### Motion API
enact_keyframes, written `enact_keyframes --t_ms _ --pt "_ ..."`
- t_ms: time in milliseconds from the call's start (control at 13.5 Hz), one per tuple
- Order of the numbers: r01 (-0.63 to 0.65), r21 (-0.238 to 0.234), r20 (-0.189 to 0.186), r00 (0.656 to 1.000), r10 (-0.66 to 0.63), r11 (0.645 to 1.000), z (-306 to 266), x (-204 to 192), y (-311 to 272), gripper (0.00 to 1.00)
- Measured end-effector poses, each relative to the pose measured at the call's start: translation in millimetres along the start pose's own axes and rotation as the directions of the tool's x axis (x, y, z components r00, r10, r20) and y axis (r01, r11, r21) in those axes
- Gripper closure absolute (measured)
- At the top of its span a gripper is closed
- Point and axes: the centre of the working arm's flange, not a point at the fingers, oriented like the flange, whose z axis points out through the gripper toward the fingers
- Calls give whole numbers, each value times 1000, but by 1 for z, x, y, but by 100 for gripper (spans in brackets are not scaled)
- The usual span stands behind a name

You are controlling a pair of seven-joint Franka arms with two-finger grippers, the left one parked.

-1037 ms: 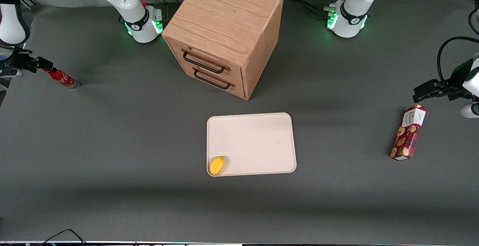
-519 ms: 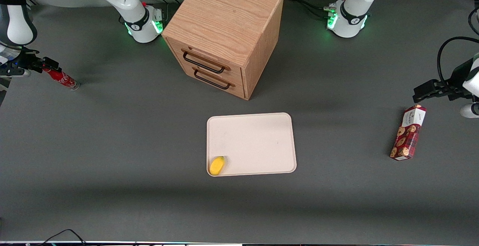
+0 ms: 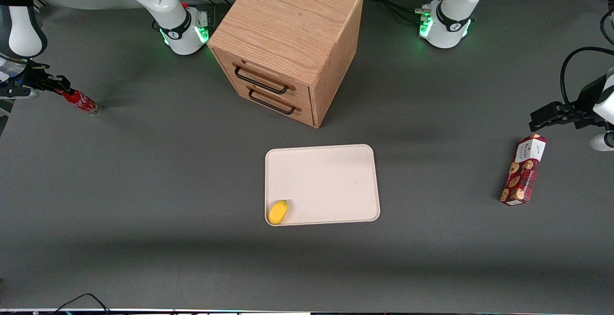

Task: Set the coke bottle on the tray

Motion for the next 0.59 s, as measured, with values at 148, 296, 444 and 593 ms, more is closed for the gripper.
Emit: enact_keyframes --t_ms 148,296,444,593 --pt "1 -1 -1 1000 -1 1000 0 1 0 63" --pt "8 -10 -11 1000 -9 1000 -7 6 0 63" --pt "26 -16 -10 1000 -27 1000 -39 26 0 63" --pt "36 -33 -14 999 -36 999 -98 59 -9 63"
